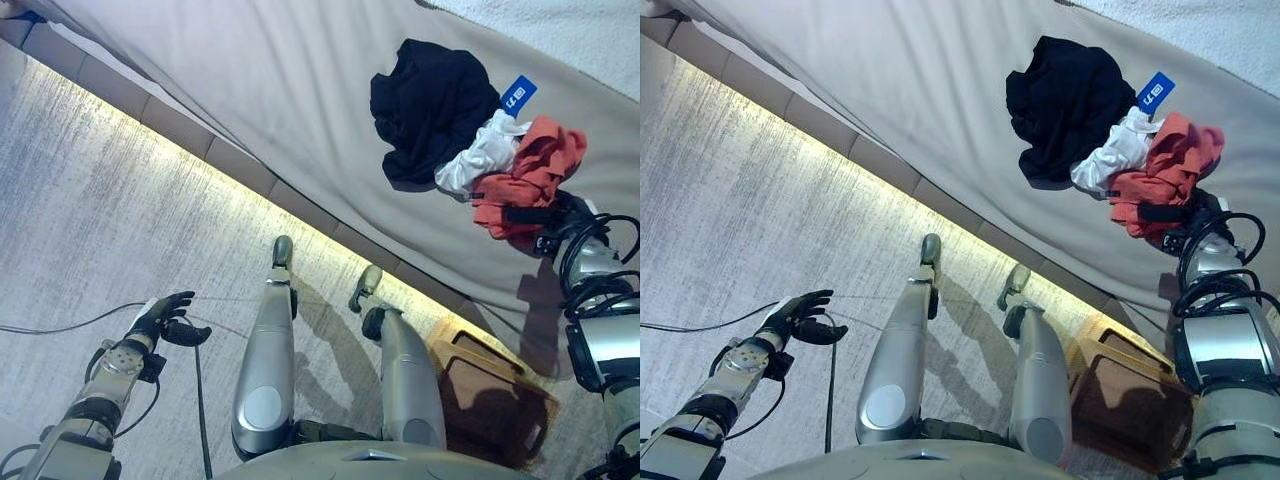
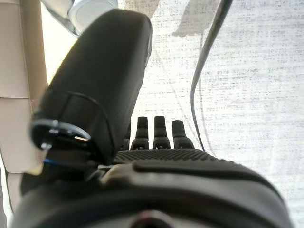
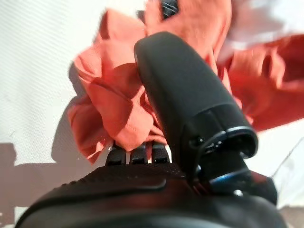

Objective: Pick up the clothes from the bed and place them into the basket

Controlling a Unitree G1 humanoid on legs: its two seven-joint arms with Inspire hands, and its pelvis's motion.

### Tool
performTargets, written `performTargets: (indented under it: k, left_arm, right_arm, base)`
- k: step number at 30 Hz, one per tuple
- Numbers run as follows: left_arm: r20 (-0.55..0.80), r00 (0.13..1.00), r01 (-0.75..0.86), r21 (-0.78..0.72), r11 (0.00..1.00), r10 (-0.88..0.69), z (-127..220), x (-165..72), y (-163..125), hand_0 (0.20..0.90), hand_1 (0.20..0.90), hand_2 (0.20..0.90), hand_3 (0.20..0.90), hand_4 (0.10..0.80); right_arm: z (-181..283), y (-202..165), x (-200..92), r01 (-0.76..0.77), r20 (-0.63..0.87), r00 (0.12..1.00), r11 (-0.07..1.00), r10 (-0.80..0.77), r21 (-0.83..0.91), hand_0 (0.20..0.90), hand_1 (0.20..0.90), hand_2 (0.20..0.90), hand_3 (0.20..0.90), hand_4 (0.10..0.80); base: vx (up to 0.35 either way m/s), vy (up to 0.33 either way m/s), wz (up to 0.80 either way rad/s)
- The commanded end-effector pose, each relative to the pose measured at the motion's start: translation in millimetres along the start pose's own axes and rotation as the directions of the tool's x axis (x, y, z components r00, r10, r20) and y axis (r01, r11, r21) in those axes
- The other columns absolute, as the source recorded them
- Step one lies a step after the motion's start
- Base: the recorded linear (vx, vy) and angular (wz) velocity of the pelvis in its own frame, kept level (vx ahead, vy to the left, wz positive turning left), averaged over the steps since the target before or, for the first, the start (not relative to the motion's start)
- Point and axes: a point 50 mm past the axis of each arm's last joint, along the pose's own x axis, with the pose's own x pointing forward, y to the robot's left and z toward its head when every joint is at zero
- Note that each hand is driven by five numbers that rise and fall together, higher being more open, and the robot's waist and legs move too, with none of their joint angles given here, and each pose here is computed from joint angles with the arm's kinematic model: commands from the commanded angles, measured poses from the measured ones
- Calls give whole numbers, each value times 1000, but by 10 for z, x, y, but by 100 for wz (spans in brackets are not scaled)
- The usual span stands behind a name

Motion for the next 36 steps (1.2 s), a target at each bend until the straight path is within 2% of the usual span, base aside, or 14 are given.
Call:
performTargets:
  k: [1, 6, 10, 16, 22, 28, 30, 35, 36]
  left_arm:
    - [-108, 994, 6, -31, 1000, -9, -487, -223, -158, 900, 900, 900, 900, 800]
    - [-109, 994, 23, -45, 999, -27, -513, -238, -322, 900, 900, 900, 900, 800]
    - [-116, 992, 37, -63, 997, -44, -594, -281, -486, 900, 900, 900, 900, 800]
    - [-144, 987, 62, -95, 994, -75, -746, -368, -798, 900, 900, 900, 900, 800]
    - [-160, 980, 100, -124, 987, -119, -773, -413, -1106, 900, 900, 900, 900, 800]
    - [-186, 970, 132, -142, 981, -158, -805, -481, -1361, 900, 900, 900, 900, 800]
    - [-205, 962, 140, -199, 970, -181, -847, -553, -1510, 900, 900, 900, 900, 800]
    - [-205, 956, 161, -225, 961, -208, -873, -576, -1535, 900, 900, 900, 900, 800]
    - [-190, 957, 182, -203, 962, -221, -850, -549, -1509, 900, 900, 900, 900, 800]
  right_arm:
    - [48, -486, -10, 177, 69, 981, 981, -183, 74, 300, 300, 300, 200, 100]
    - [202, -605, -38, 197, 165, 954, 938, -251, 285, 300, 300, 300, 200, 100]
    - [316, -645, -87, 102, 273, 923, 854, -273, 511, 300, 300, 300, 200, 100]
    - [251, -579, -196, -36, 359, 883, 719, -302, 694, 300, 300, 300, 200, 100]
    - [-68, -387, -393, -92, 383, 871, 663, -309, 743, 300, 300, 300, 200, 100]
    - [-380, -210, -628, -77, 370, 885, 697, -281, 713, 300, 300, 300, 200, 100]
    - [-518, -55, -728, -99, 361, 908, 732, -210, 675, 300, 300, 300, 200, 100]
    - [-703, 34, -749, -64, 288, 941, 743, -178, 667, 300, 300, 300, 200, 100]
    - [-799, 20, -749, -9, 239, 949, 738, -207, 675, 300, 300, 300, 200, 100]
  base:
    - [0, 43, -3]
    - [-60, 54, -2]
    - [-1, 79, -10]
    - [14, 114, -10]
    - [55, 141, -11]
    - [95, 150, -16]
    - [137, 302, -49]
    - [31, 310, -112]
    - [-58, 338, -121]
